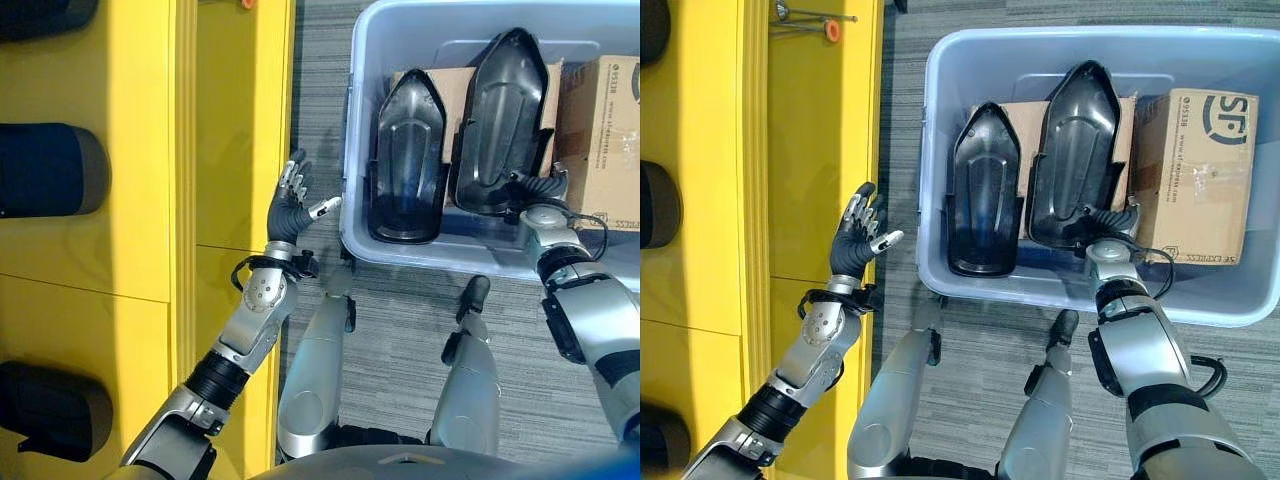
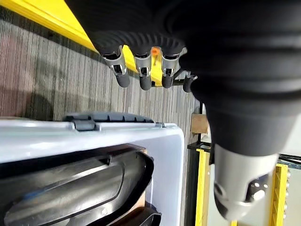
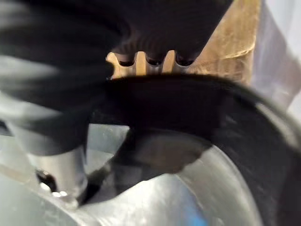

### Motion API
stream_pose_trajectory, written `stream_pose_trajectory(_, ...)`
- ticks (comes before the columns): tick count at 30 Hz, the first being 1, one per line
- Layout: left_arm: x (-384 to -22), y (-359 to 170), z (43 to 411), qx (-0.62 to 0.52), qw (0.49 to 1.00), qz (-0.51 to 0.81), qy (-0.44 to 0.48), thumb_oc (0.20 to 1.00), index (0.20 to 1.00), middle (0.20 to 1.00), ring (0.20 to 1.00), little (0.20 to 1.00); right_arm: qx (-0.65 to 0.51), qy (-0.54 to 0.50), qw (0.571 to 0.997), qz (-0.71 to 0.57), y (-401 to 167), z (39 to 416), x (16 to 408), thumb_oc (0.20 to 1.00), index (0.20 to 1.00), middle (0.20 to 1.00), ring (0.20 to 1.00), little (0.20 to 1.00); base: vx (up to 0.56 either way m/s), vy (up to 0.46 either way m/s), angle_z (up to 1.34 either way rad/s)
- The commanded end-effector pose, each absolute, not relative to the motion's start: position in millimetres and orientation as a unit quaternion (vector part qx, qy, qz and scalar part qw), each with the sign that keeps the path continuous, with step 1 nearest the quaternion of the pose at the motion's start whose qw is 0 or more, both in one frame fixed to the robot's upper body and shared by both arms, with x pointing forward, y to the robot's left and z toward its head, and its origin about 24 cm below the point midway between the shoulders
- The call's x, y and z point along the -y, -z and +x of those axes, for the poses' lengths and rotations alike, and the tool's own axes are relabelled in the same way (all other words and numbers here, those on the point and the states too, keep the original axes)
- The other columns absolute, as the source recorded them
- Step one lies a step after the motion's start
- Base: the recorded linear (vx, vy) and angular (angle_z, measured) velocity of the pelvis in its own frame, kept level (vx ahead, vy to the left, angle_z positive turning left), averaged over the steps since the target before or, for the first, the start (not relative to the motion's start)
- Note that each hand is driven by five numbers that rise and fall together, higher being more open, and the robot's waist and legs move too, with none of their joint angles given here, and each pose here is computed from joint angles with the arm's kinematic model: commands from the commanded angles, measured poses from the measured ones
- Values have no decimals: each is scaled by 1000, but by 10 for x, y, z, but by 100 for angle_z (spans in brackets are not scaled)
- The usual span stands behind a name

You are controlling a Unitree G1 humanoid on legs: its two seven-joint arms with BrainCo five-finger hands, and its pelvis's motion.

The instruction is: Move parts from the plastic box to the shelf.

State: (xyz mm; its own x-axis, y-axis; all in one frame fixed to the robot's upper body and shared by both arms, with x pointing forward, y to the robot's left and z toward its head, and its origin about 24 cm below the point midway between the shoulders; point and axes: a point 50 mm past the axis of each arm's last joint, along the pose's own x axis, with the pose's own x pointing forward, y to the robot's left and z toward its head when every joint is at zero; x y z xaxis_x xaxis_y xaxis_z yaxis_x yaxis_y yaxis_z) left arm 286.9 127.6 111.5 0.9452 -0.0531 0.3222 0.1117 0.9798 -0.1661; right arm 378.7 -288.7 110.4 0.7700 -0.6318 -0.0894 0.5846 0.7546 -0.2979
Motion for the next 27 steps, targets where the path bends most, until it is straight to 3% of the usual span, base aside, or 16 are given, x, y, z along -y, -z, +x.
stream_pose_trajectory(1,-1272,-1454,2811,245,962,-102,57,1000,1000,1000,1000,1000,-55,316,934,-156,-1355,3898,2798,200,200,200,200,200,0,0,0)
stream_pose_trajectory(19,-1397,-1456,2814,248,964,-94,28,1000,1000,1000,1000,1000,1,319,942,-103,-1583,3990,2634,200,200,200,200,200,1,4,0)
stream_pose_trajectory(27,-1530,-1423,2787,245,966,-87,3,1000,1000,1000,1000,1000,77,309,945,-77,-1752,3961,2578,200,200,200,200,200,2,-16,-4)
